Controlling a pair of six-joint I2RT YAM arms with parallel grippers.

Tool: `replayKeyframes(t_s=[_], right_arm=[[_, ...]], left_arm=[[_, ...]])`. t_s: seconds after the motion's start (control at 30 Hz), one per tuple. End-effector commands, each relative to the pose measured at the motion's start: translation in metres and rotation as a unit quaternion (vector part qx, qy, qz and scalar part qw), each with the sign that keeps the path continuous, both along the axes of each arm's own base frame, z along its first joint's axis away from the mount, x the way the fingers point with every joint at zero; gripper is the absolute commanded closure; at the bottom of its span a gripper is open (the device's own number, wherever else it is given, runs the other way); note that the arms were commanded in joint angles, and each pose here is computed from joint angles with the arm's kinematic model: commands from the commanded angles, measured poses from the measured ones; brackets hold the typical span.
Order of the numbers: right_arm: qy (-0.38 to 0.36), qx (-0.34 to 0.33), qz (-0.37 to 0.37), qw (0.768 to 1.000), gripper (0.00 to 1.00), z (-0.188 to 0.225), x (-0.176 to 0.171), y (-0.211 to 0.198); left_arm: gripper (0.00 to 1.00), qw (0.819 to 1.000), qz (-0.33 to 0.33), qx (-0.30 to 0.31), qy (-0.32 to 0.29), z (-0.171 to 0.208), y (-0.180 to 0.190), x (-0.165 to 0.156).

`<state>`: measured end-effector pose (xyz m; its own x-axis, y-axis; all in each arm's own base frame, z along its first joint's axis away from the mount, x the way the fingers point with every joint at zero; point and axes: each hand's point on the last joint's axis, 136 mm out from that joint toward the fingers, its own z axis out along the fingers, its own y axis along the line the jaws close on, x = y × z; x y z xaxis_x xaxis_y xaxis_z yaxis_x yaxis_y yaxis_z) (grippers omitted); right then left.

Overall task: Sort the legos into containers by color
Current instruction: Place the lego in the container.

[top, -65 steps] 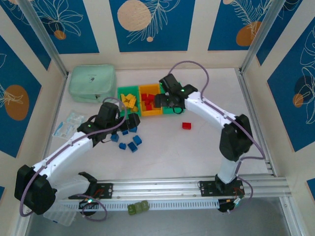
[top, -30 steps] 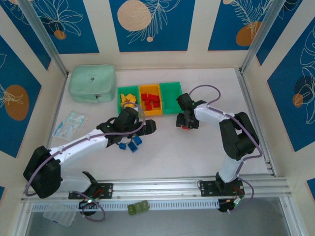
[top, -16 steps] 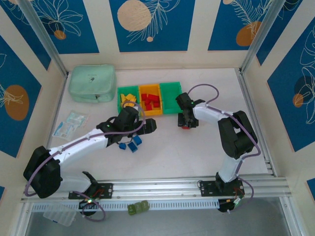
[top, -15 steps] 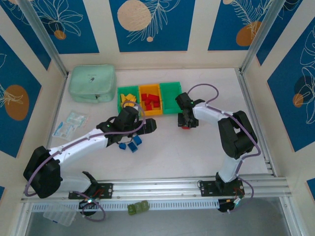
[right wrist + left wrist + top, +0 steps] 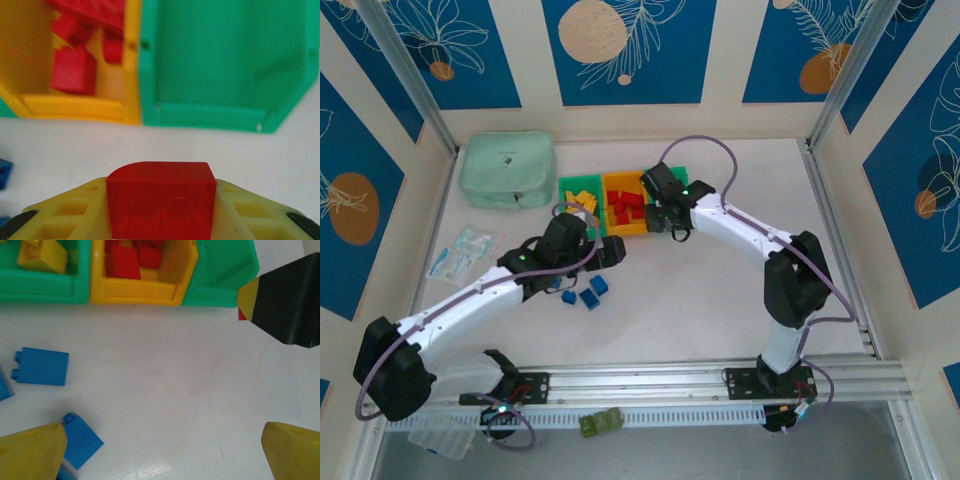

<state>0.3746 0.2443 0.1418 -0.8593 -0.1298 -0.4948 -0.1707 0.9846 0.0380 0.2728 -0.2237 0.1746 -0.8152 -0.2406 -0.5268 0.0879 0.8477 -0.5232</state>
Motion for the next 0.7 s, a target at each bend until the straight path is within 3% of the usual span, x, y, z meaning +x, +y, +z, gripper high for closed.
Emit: replayKeyframes(t_s=[0.0, 0.23, 0.4, 0.5, 0.67], right_arm=[[-0.005, -0.016, 0.028, 0.999, 0.55, -0.005, 0.014, 0.021], [-0.022, -0.008, 0.035, 0.999, 0.55, -0.013, 0.061, 0.056], [-0.017, -0.019, 0.03, 0.999, 0.41, -0.02, 0.086, 0.061], [-0.022, -0.013, 0.037, 0.999, 0.33, -0.01, 0.086, 0.066], [-0.031, 0.0, 0.057, 0.998, 0.31, 0.006, 0.069, 0.071]], left_arm=[[0.01, 1.0, 0.013, 0.014, -0.011, 0.008, 0.019, 0.0], [0.01, 0.999, 0.037, 0.014, -0.01, 0.011, 0.047, 0.003], [0.01, 0.999, 0.043, 0.017, -0.011, 0.014, 0.056, 0.004], [0.01, 0.999, 0.044, 0.015, -0.01, 0.013, 0.058, 0.006], [0.01, 0.999, 0.048, 0.009, -0.009, 0.012, 0.058, 0.009]])
